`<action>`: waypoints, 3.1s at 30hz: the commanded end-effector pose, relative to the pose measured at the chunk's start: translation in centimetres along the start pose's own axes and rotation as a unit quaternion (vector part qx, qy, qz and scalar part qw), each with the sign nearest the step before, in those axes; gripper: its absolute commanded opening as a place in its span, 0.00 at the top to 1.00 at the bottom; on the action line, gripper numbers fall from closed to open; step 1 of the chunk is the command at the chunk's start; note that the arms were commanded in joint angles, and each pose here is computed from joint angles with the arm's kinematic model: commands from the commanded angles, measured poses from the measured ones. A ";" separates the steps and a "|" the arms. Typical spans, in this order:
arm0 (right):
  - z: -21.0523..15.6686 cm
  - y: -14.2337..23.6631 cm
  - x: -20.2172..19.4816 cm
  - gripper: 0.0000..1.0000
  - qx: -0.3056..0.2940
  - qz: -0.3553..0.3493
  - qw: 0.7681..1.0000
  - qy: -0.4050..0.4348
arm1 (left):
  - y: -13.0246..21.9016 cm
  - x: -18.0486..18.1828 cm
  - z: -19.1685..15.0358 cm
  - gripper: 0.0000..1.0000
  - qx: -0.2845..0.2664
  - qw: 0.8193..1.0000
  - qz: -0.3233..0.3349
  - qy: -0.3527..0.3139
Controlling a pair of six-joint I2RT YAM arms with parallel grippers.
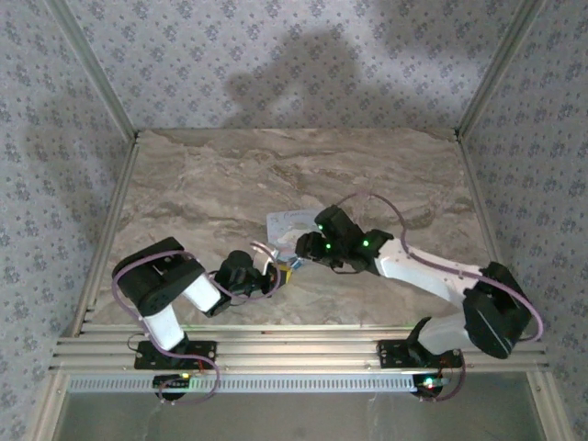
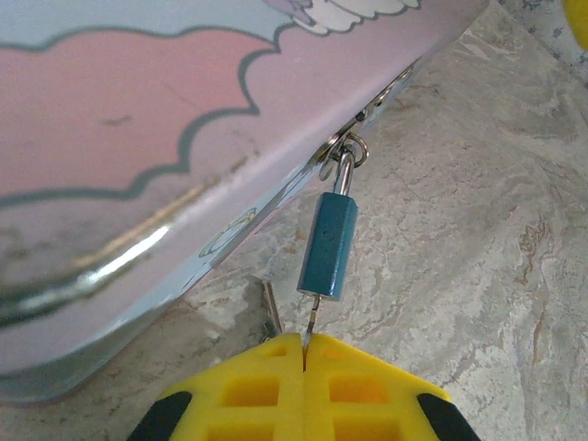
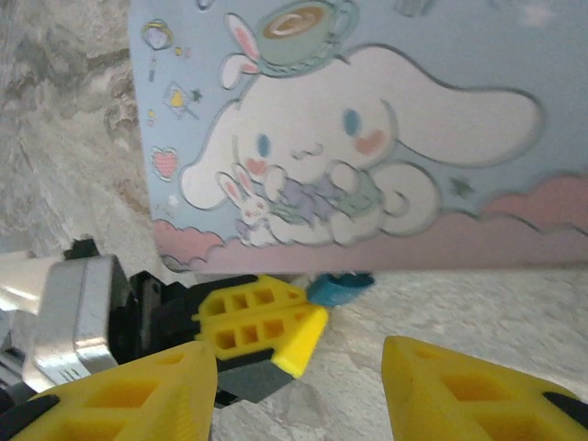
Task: Unlock a padlock with a key
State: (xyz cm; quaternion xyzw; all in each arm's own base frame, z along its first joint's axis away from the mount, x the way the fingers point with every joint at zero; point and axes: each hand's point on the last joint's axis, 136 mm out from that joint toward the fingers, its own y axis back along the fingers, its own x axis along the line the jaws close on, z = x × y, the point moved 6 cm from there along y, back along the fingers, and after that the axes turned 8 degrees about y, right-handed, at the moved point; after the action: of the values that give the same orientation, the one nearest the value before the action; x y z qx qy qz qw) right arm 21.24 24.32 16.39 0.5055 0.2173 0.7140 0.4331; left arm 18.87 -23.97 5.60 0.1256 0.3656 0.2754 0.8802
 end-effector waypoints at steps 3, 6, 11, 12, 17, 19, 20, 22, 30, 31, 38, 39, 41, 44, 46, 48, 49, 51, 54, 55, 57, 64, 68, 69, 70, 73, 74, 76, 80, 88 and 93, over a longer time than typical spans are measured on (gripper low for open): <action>-1.0 0.2 -2.2 0.46 -0.088 -0.023 0.994 -0.067 | 0.0 -0.7 0.0 1.00 0.005 1.000 0.000 -0.003; -2.0 -0.1 -2.2 0.43 -0.106 -0.024 0.992 -0.067 | -0.1 -1.0 -0.2 1.00 0.012 1.000 -0.001 -0.004; -2.9 -1.0 -1.9 0.41 -0.120 -0.019 0.990 -0.068 | -0.3 -1.4 -0.6 1.00 0.024 1.000 -0.004 -0.002; -3.0 -1.3 -1.9 0.40 -0.120 -0.017 0.990 -0.068 | -0.3 -1.5 -0.6 1.00 0.025 1.000 -0.003 -0.001; -3.7 -3.2 -1.8 0.40 -0.109 -0.016 0.992 -0.065 | -0.3 -1.7 -0.6 1.00 0.026 1.000 -0.006 0.002; -4.0 -3.9 -1.9 0.40 -0.104 -0.013 0.992 -0.068 | -0.1 -1.9 -0.5 1.00 0.026 1.000 -0.006 0.002; -4.1 -4.2 -2.0 0.41 -0.101 -0.015 0.992 -0.071 | 0.0 -1.9 -0.4 1.00 0.025 1.000 -0.005 0.002; -4.3 -4.6 -2.1 0.41 -0.098 -0.016 0.992 -0.076 | 0.1 -2.0 -0.3 1.00 0.025 1.000 -0.005 0.000; -4.7 -5.5 -2.0 0.42 -0.097 0.002 0.991 -0.092 | 0.2 -2.3 0.0 1.00 0.027 1.000 -0.008 0.001; -4.7 -5.6 -2.0 0.42 -0.095 0.003 0.991 -0.093 | 0.2 -2.4 0.0 1.00 0.026 1.000 -0.009 0.002; -5.6 -6.7 -1.6 0.43 -0.069 0.004 0.993 -0.099 | 0.3 -2.6 0.5 1.00 0.017 1.000 -0.013 0.007; -5.7 -6.8 -1.6 0.44 -0.065 0.004 0.993 -0.100 | 0.3 -2.7 0.7 1.00 0.015 1.000 -0.014 0.007; -6.0 -7.1 -1.7 0.46 -0.058 0.006 0.993 -0.099 | 0.4 -2.8 0.7 1.00 0.015 1.000 -0.013 0.006; -6.1 -7.3 -1.6 0.51 -0.056 0.009 0.993 -0.103 | 0.6 -2.8 0.7 1.00 0.017 1.000 -0.013 0.003; -6.0 -7.2 -1.5 0.56 -0.057 0.011 0.993 -0.104 | 0.7 -2.8 0.6 1.00 0.019 1.000 -0.011 -0.001; -5.9 -7.1 -1.6 0.62 -0.059 0.010 0.993 -0.106 | 0.8 -2.8 0.6 1.00 0.020 1.000 -0.010 -0.004; -5.9 -7.1 -1.6 0.64 -0.058 0.010 0.993 -0.106 | 0.8 -2.8 0.6 1.00 0.020 1.000 -0.009 -0.005; -5.8 -7.1 -1.6 0.72 -0.058 0.011 0.992 -0.108 | 0.9 -2.9 0.7 1.00 0.021 1.000 -0.010 -0.007; -5.7 -7.0 -1.5 0.80 -0.055 0.014 0.992 -0.109 | 0.9 -3.1 0.8 1.00 0.022 1.000 -0.012 -0.010; -5.7 -7.0 -1.4 0.82 -0.054 0.015 0.992 -0.109 | 0.9 -3.1 0.9 1.00 0.021 1.000 -0.013 -0.010; -5.7 -7.0 -1.4 0.86 -0.053 0.015 0.993 -0.109 | 0.9 -3.3 1.1 1.00 0.020 1.000 -0.014 -0.012; -5.1 -6.3 -1.0 0.99 -0.056 0.016 0.993 -0.104 | 1.4 -3.9 1.8 0.88 0.018 1.000 -0.014 -0.018; -4.7 -5.8 -1.1 1.00 -0.056 0.011 0.993 -0.108 | 2.1 -4.2 2.3 0.70 0.015 1.000 -0.005 -0.021; -4.6 -5.6 -1.2 1.00 -0.056 0.010 0.992 -0.111 | 2.5 -4.2 2.4 0.66 0.014 1.000 -0.001 -0.022; -4.5 -5.4 -1.3 1.00 -0.056 0.010 0.992 -0.115 | 2.8 -4.1 2.5 0.63 0.014 1.000 0.006 -0.022; -4.0 -4.9 -1.4 1.00 -0.057 0.011 0.991 -0.121 | 4.0 -3.7 2.6 0.57 0.009 1.000 0.018 -0.012; -3.8 -4.8 -1.3 1.00 -0.058 0.014 0.991 -0.121 | 4.3 -3.7 2.7 0.56 0.007 1.000 0.016 -0.004; -3.4 -4.4 -1.2 1.00 -0.059 0.022 0.990 -0.123 | 5.2 -3.4 3.0 0.56 0.000 1.000 0.004 0.023; -2.8 -4.0 -0.8 1.00 -0.052 0.038 0.991 -0.119 | 6.7 -3.6 3.3 0.57 -0.007 0.997 -0.020 0.068; -2.1 -4.2 0.0 1.00 -0.024 0.056 0.994 -0.092 | 7.4 -4.1 3.0 0.71 -0.008 0.988 -0.047 0.146; -2.5 -5.3 0.9 1.00 0.001 0.071 0.994 -0.081 | 7.5 -3.4 2.1 0.74 -0.012 0.984 -0.045 0.174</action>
State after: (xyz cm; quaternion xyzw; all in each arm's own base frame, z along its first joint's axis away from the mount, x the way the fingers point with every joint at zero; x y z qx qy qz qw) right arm 20.77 26.83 11.43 0.5753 0.1390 0.6836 0.4271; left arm 15.40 -19.85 11.91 0.0690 0.4944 0.2676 0.8241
